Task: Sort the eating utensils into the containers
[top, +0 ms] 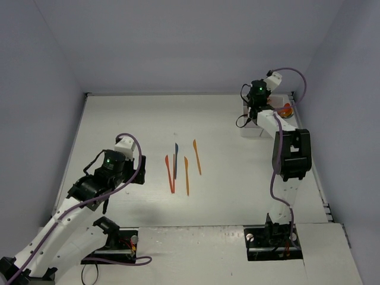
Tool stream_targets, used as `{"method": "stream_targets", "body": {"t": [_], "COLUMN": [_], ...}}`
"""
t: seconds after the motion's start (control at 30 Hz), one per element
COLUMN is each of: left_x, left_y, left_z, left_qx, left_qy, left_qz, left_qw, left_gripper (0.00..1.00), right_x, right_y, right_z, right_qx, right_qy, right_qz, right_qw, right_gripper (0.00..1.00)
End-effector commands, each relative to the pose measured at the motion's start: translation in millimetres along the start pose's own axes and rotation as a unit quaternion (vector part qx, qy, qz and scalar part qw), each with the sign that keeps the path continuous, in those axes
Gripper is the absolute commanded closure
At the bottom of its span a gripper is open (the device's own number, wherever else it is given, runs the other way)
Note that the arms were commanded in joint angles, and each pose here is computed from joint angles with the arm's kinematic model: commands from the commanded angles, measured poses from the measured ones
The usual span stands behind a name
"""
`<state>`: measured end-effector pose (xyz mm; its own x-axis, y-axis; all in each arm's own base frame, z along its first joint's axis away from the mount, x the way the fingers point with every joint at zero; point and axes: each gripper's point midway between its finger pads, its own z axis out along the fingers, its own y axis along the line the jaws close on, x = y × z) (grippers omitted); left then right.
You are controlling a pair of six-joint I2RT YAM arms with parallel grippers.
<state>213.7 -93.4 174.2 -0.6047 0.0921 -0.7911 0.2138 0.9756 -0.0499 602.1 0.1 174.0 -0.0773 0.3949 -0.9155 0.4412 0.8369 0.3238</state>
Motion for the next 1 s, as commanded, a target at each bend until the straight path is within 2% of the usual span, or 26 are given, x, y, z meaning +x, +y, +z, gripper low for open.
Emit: {"method": "stream_targets", "body": {"t": [0.0, 0.1, 0.27, 0.53, 0.77, 0.97], "left_x": [-16, -15, -16, -18, -30, -55], "left_y": [-6, -7, -8, -14, -40, -76], "left_z": [-2, -2, -4, -7, 8, 36], "left_qx": [0.008, 0.009, 0.013, 0.026, 0.051, 0.079], "left_qy": [-0.023, -0.023, -0.026, -0.030, 0.014, 0.070], "left_qz": [-0.009, -0.007, -0.006, -0.027, -0.092, -0.114], "left_qw": [1.000, 1.000, 1.000, 0.999, 0.994, 0.988], "left_gripper": [0.13, 0.13, 0.13, 0.14, 0.19, 0.23], "right_x": [-28, -27, -28, -79, -97, -71], "right_y": [22, 26, 32, 30, 16, -21], "right_z": [-5, -13, -32, -98, -163, -229], "right_qx": [-0.028, -0.038, -0.053, -0.084, -0.112, -0.131], "right_qy": [-0.041, -0.037, -0.028, -0.036, 0.024, 0.101], "right_qz": [0.038, 0.039, 0.027, 0.026, -0.026, -0.058], "right_qw": [0.998, 0.998, 0.998, 0.995, 0.993, 0.984], "right_gripper": [0.93, 0.82, 0.73, 0.72, 0.70, 0.63]}}
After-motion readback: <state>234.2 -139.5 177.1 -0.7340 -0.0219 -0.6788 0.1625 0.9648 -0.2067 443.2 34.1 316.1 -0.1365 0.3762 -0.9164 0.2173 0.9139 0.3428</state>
